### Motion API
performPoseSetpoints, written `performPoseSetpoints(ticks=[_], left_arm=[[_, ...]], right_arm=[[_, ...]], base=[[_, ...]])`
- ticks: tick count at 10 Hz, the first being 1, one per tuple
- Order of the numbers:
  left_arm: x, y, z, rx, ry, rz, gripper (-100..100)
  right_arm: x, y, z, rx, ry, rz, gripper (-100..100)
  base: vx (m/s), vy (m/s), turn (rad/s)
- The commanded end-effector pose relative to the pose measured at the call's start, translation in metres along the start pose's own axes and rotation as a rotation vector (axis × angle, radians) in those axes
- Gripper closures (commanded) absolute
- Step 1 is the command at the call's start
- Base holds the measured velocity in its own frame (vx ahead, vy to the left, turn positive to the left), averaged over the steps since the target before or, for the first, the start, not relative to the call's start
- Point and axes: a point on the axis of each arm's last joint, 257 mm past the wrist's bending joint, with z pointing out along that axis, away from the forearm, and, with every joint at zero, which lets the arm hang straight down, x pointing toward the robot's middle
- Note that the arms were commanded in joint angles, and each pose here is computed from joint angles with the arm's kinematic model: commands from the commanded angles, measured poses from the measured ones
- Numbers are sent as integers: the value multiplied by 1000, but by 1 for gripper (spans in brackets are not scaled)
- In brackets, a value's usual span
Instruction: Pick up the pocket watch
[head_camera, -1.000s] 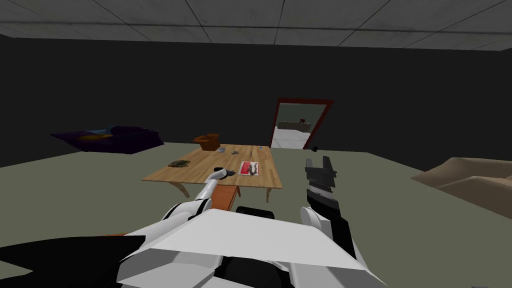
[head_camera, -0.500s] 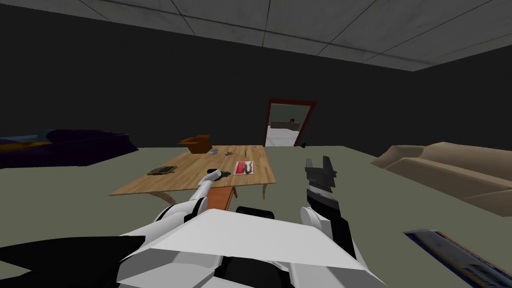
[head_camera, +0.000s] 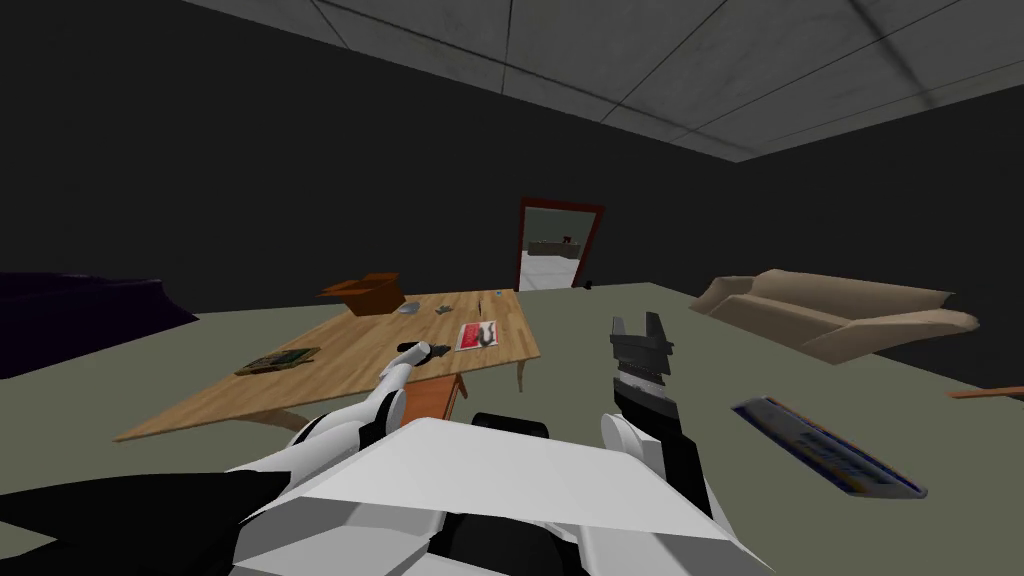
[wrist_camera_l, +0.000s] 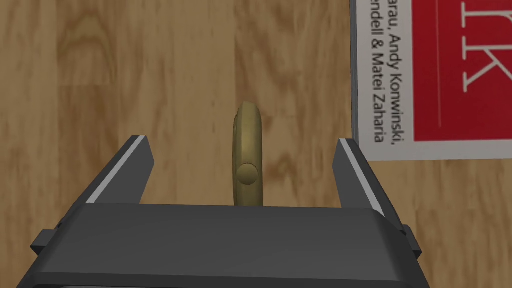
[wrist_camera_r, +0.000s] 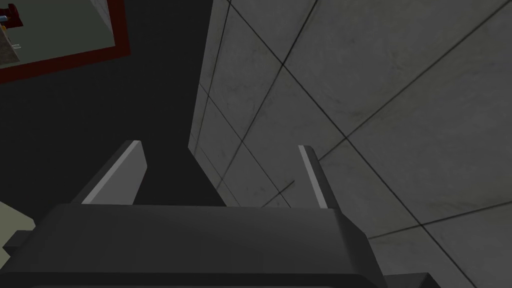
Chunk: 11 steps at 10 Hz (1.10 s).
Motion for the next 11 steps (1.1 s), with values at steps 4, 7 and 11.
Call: performPoseSetpoints(ticks=[4, 7, 11], left_arm=[[-6, -55, -8, 61, 10, -89, -100], [-1, -56, -9, 61, 18, -83, 100], [-1, -57, -9, 62, 19, -85, 0]], right_arm=[[0, 0, 0, 0, 0, 0, 0], [0, 0, 0, 0, 0, 0, 0], [0, 0, 0, 0, 0, 0, 0]], base=[[-46, -27, -249], [-2, -2, 4], [0, 0, 0]])
